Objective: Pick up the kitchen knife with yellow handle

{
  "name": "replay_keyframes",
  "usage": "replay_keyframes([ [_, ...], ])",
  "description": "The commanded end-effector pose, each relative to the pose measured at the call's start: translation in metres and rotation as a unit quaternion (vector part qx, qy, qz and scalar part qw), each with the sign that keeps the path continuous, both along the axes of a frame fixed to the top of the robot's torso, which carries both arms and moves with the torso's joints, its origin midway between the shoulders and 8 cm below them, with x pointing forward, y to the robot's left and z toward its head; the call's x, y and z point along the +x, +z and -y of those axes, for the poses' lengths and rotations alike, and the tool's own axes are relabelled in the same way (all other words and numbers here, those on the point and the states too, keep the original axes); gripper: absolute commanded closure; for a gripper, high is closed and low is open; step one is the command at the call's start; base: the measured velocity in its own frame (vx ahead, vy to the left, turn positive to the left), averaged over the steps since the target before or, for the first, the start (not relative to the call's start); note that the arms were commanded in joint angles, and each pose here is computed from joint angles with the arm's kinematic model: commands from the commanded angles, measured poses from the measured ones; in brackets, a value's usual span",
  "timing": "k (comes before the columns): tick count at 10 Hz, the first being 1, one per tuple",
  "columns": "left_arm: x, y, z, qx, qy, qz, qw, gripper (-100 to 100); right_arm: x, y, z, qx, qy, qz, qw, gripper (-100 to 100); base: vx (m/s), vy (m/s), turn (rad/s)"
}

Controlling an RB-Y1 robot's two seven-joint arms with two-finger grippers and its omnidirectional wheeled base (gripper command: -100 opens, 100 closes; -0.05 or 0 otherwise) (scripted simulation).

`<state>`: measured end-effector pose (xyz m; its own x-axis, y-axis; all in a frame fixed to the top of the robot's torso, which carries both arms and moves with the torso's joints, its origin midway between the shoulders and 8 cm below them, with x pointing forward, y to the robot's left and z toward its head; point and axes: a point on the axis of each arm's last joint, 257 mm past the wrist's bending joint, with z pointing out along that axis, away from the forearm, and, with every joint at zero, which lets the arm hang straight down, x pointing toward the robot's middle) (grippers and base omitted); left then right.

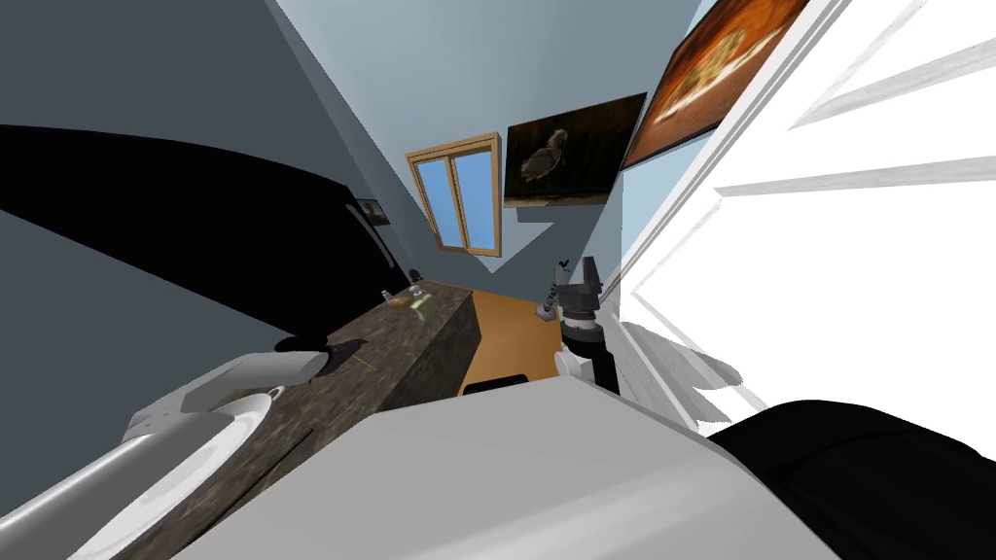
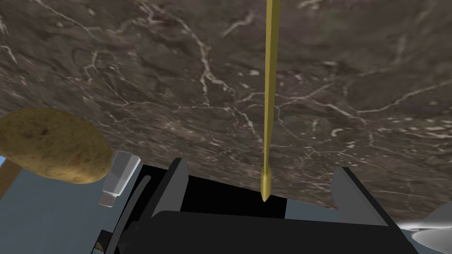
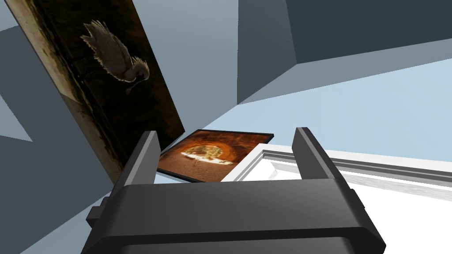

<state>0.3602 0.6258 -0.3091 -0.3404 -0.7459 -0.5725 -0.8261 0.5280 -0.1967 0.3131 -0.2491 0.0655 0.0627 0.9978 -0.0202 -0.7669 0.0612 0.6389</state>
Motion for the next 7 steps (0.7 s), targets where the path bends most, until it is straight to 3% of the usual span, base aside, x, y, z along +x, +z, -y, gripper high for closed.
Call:
replay_keyframes([
  [1, -0.01, -0.003, -0.002, -0.01, 0.013, -0.021, 0.9996, -100, 0.0, 0.0, 0.0, 0.0, 0.0, 0.0, 1.0, 0, -0.019, 0.03, -0.07],
  [7, -0.029, -0.004, -0.001, -0.064, 0.054, -0.081, 0.9932, -100, 0.0, 0.0, 0.0, 0.0, 0.0, 0.0, 1.0, 0, -0.021, 0.028, -0.078],
])
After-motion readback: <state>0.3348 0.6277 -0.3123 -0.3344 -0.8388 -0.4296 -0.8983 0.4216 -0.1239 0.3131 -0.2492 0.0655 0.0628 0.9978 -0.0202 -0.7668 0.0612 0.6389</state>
